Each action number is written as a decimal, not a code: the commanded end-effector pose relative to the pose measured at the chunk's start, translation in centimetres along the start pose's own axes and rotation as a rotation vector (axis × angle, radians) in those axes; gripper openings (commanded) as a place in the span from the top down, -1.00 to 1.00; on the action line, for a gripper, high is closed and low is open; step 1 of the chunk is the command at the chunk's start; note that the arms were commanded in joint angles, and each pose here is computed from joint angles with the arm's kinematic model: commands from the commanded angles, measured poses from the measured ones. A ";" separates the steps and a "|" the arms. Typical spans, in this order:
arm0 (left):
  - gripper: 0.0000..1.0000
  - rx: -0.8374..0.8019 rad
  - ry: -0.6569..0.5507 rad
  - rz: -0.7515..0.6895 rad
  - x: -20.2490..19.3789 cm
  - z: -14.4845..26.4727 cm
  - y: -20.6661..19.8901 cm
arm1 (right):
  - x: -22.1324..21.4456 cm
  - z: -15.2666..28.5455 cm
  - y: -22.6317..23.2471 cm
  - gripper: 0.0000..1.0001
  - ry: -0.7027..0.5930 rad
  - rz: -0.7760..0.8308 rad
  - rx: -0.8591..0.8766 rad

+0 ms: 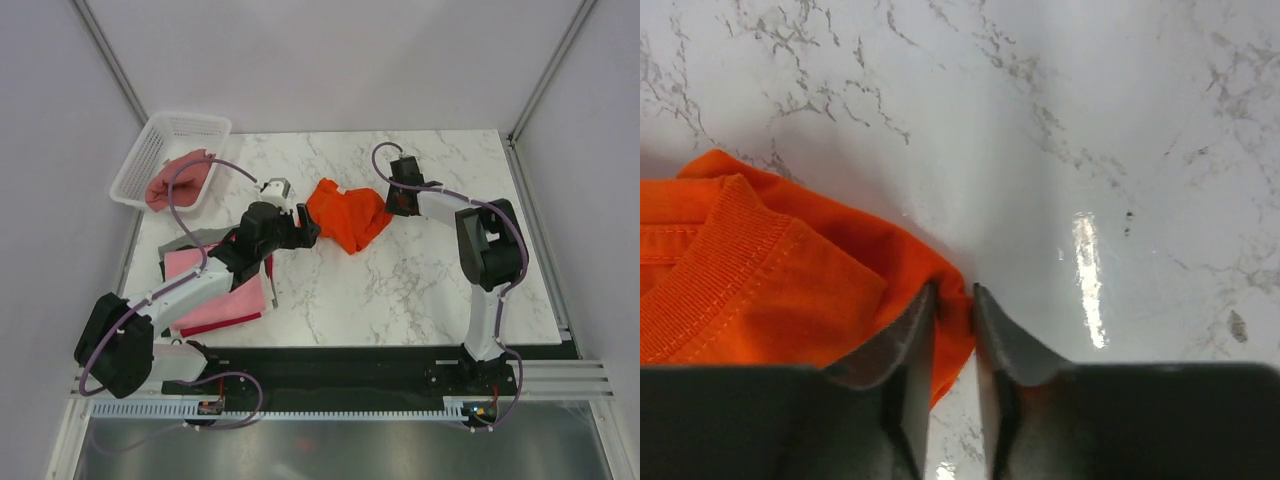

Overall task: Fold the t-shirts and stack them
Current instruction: Move the tshirt to the center of the board

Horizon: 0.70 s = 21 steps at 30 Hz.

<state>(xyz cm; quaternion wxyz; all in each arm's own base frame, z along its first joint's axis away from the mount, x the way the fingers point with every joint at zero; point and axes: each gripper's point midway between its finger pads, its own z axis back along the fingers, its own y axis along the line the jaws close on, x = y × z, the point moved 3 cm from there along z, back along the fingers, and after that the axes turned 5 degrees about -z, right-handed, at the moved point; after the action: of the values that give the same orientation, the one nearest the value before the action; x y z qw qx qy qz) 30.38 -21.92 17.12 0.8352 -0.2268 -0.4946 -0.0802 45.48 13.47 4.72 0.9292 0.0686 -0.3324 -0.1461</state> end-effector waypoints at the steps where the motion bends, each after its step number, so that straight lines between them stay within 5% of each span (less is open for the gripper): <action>1: -0.66 0.014 -0.084 -0.032 1.9 0.3 0.0 | -1.1 -0.2 0.1 0.51 0.036 0.053 -0.043; 4: -0.67 0.040 -0.097 -0.020 2.2 0.6 0.4 | -0.7 0.5 0.2 1.00 0.017 0.052 -0.044; 12: -0.69 0.057 -0.120 -0.006 2.3 1.3 0.7 | 7.8 9.3 -0.6 1.00 -0.176 -0.010 -0.048; 21: -0.69 0.046 -0.118 0.001 2.4 1.4 0.5 | 19.2 30.3 5.3 1.00 -0.569 -0.041 0.303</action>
<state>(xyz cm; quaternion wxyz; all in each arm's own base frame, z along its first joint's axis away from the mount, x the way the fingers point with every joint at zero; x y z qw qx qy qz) 30.28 -20.77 18.13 0.8267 -0.2110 -0.5179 -0.0614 44.34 10.04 31.40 0.8303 0.1126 -0.5213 -0.1619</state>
